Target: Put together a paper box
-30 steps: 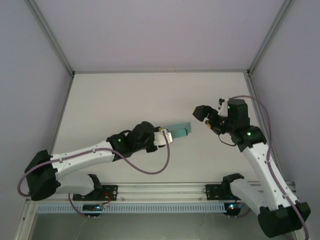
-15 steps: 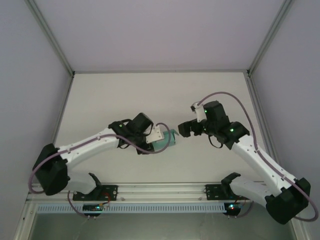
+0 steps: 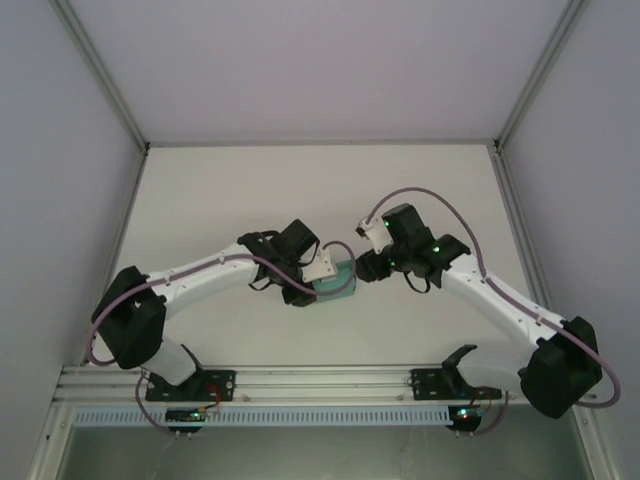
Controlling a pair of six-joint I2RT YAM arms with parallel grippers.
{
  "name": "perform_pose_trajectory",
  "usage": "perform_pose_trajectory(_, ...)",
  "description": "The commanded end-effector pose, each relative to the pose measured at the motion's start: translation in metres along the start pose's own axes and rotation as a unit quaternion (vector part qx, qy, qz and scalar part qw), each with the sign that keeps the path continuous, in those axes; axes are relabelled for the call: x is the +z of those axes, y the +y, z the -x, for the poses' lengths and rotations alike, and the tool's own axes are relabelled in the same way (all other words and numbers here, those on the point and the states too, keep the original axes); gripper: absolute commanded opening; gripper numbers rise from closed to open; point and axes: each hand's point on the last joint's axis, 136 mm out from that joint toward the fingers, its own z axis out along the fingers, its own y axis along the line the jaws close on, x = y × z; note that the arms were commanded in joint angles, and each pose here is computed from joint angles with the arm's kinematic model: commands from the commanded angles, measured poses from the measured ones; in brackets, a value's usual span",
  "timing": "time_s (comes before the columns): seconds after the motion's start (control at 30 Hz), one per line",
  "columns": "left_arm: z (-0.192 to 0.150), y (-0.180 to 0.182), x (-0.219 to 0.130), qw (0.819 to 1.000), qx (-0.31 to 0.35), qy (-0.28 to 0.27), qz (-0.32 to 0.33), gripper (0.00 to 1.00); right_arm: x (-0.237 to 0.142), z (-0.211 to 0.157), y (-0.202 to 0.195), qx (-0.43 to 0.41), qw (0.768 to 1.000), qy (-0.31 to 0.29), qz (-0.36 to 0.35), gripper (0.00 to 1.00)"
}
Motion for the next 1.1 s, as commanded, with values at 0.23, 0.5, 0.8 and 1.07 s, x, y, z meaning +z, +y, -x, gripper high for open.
perform_pose_trajectory(0.23, -0.001, -0.002, 0.008, 1.000, 0.009, 0.013, -0.021, 0.24, 0.009, 0.008, 0.024, -0.012, 0.998, 0.015, 0.057, 0.15)
perform_pose_trajectory(0.5, 0.007, 0.006, 0.006, 1.000, 0.006, 0.004, -0.003, 0.24, 0.013, 0.003, 0.014, 0.114, 0.993, 0.001, 0.019, 0.00)
perform_pose_trajectory(0.8, 0.006, 0.012, 0.010, 1.000, 0.010, 0.020, 0.004, 0.24, 0.009, -0.009, 0.012, 0.240, 0.967, -0.084, 0.018, 0.00)
perform_pose_trajectory(1.07, 0.012, 0.019, 0.012, 1.000, 0.003, 0.013, 0.012, 0.27, 0.033, -0.047, 0.015, 0.122, 0.983, -0.137, 0.002, 0.00)
